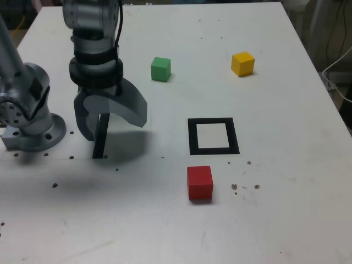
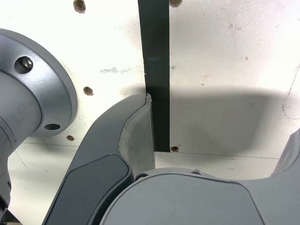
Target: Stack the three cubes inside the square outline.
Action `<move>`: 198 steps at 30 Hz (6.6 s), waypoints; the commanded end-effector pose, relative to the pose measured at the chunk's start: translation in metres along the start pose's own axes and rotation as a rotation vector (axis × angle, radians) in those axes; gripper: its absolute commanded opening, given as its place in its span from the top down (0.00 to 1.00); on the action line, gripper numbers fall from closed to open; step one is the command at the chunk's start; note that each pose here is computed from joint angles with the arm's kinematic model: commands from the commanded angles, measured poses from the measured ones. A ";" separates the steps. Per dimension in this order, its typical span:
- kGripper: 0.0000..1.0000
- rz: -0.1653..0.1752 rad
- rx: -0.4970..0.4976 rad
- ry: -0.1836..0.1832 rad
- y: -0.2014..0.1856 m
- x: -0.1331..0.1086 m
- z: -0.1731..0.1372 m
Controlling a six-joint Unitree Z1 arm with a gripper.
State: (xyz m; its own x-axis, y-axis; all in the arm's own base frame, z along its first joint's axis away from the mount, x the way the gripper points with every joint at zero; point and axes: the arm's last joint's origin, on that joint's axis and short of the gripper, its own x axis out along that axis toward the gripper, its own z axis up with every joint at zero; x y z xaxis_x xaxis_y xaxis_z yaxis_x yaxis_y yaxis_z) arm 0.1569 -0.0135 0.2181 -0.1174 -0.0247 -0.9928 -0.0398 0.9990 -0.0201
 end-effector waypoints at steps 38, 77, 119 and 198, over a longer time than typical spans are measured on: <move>0.00 -0.034 0.071 -0.034 -0.057 -0.067 0.094; 0.06 0.002 -0.033 0.073 -0.139 -0.031 0.150; 0.54 0.015 -0.039 -0.019 -0.137 -0.013 0.163; 0.75 0.043 0.081 0.018 -0.015 -0.032 0.202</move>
State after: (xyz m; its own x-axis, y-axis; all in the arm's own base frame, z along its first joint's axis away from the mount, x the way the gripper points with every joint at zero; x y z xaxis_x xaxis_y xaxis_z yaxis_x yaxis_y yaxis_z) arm 0.3619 -0.0202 0.2273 -0.1330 0.0212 -0.9909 0.0413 0.9990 0.0158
